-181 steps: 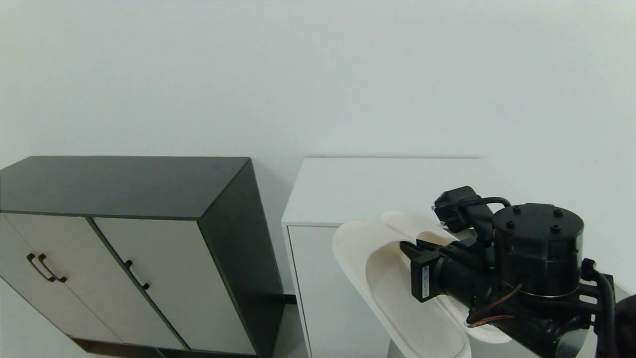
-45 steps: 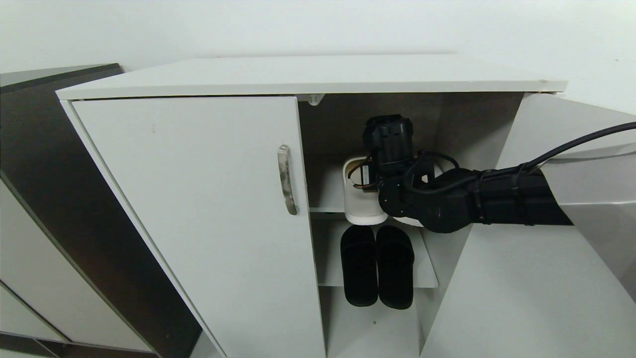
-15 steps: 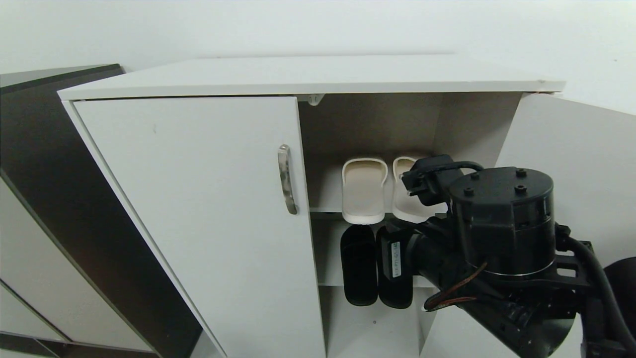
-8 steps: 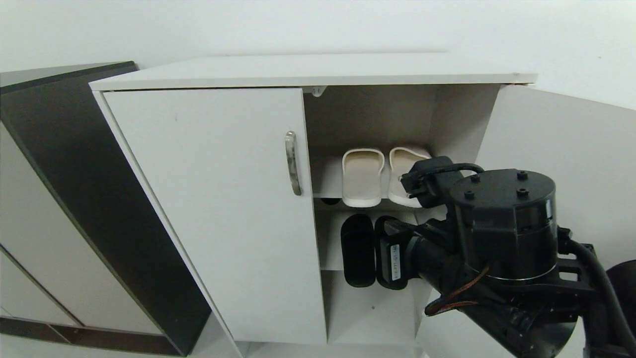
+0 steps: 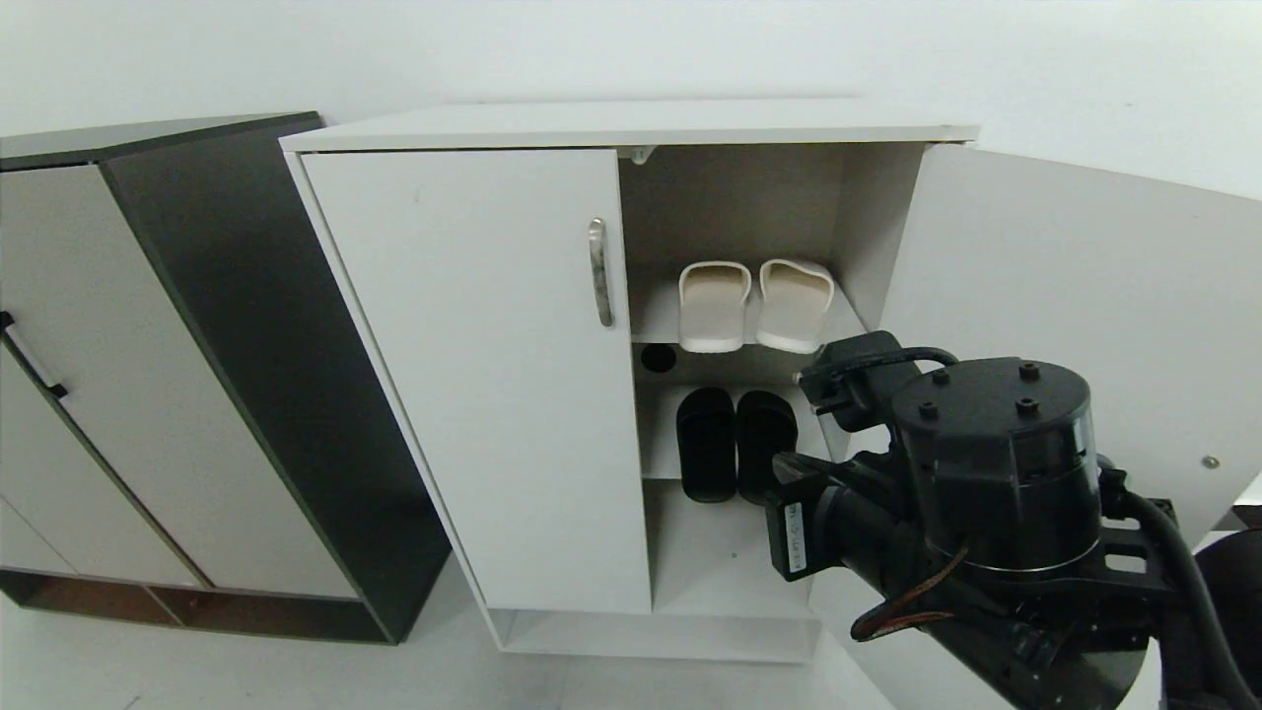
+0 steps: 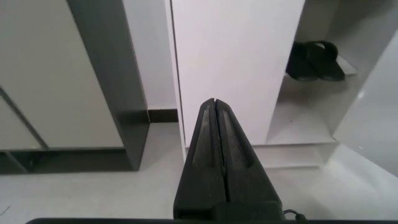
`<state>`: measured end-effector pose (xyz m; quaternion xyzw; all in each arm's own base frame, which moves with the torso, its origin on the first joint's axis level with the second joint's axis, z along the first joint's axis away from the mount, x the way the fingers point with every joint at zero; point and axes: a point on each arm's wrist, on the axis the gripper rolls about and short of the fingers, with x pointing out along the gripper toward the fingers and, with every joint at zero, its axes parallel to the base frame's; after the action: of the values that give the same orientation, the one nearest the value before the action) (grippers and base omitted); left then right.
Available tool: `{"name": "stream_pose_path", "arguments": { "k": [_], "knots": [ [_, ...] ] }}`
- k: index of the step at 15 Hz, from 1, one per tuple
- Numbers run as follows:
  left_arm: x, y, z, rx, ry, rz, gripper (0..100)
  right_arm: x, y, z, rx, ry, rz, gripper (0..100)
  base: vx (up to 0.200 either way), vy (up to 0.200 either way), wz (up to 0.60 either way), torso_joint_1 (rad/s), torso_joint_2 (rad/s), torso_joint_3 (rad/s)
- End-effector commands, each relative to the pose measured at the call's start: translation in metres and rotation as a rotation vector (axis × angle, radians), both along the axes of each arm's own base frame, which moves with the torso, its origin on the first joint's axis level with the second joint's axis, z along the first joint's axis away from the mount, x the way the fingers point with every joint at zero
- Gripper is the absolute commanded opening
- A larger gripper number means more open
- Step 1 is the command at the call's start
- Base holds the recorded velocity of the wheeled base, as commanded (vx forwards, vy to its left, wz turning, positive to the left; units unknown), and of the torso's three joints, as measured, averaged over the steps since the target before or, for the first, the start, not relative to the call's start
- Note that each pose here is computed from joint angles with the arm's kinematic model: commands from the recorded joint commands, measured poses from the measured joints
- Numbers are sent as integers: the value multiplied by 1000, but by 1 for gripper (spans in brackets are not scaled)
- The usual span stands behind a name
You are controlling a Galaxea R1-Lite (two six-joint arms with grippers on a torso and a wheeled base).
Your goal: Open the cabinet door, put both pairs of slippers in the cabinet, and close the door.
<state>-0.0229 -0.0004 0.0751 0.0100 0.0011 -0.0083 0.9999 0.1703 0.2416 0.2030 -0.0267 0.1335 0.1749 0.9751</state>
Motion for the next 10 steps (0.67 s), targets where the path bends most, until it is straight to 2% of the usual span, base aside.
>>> {"name": "stream_pose_path", "arguments": {
  "k": [1, 4, 10],
  "knots": [
    [0, 0, 0, 0, 1, 0, 0, 0, 0, -1, 0, 2, 4, 0, -200, 0, -600, -2, 2, 12],
    [0, 0, 0, 1, 1, 0, 0, -1, -1, -4, -8, 17, 29, 0, -200, 0, 0, -1, 2, 5],
    [0, 0, 0, 0, 1, 0, 0, -2, -1, -9, 3, 30, 73, 0, 0, 0, 0, 0, 0, 0]
  ]
}}
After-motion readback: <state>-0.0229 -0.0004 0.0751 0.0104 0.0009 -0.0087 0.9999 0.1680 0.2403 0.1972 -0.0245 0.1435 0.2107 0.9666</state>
